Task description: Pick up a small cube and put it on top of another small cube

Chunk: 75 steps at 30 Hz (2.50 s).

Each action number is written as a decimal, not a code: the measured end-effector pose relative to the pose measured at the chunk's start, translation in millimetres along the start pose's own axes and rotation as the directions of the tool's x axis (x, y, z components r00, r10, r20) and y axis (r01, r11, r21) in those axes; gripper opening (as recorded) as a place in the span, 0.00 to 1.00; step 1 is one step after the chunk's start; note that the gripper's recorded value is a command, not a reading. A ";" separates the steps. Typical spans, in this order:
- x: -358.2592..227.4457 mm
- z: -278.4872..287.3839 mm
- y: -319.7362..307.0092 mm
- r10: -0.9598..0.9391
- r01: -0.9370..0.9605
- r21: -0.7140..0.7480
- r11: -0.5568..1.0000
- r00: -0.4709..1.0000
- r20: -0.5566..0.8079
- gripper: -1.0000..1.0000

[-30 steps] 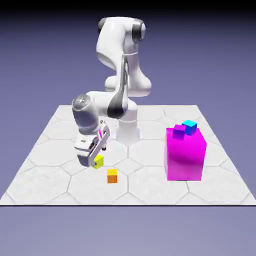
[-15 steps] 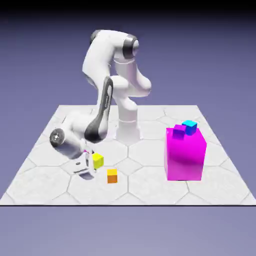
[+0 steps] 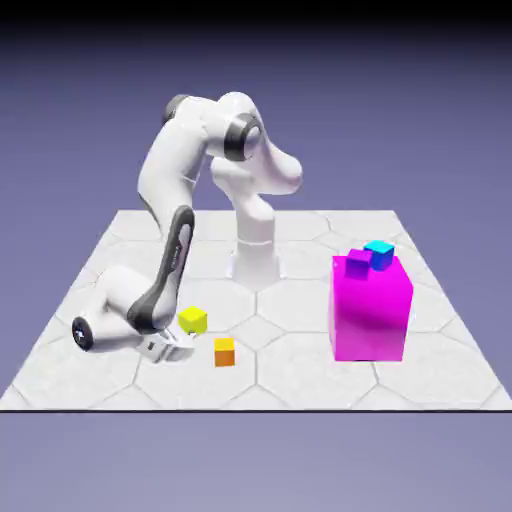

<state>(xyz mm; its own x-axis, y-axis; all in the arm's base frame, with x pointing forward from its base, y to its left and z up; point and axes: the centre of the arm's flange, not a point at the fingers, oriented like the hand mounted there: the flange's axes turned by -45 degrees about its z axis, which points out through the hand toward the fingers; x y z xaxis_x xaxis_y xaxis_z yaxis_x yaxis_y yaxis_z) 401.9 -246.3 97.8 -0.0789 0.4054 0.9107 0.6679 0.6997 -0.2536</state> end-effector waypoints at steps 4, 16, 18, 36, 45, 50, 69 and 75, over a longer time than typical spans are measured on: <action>-18.1 10.0 -10.6 -0.141 0.140 -0.017 0.990 0.983 -0.116 0.50; -39.6 73.9 -13.9 -0.255 0.249 -0.057 0.967 0.945 -0.204 0.00; -37.3 50.0 -15.7 -0.256 0.250 -0.057 0.967 0.945 -0.204 0.00; 227.7 -86.4 86.3 -0.154 0.093 0.194 0.977 0.931 0.332 0.00; 377.3 -82.9 112.3 -0.207 0.124 0.186 0.975 0.812 0.545 0.00; 443.8 -71.4 112.3 -0.249 0.185 0.167 0.968 0.753 0.609 0.00; 532.7 -40.9 102.2 -0.434 0.462 0.083 0.883 0.737 0.517 0.00; 515.1 -27.4 130.4 -0.488 0.497 0.081 0.864 0.786 0.380 0.00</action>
<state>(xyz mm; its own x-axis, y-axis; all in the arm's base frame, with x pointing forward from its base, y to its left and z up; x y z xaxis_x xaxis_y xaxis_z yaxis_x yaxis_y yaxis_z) 468.6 37.6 542.8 -0.6694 0.2009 0.7152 0.4779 0.8536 0.2075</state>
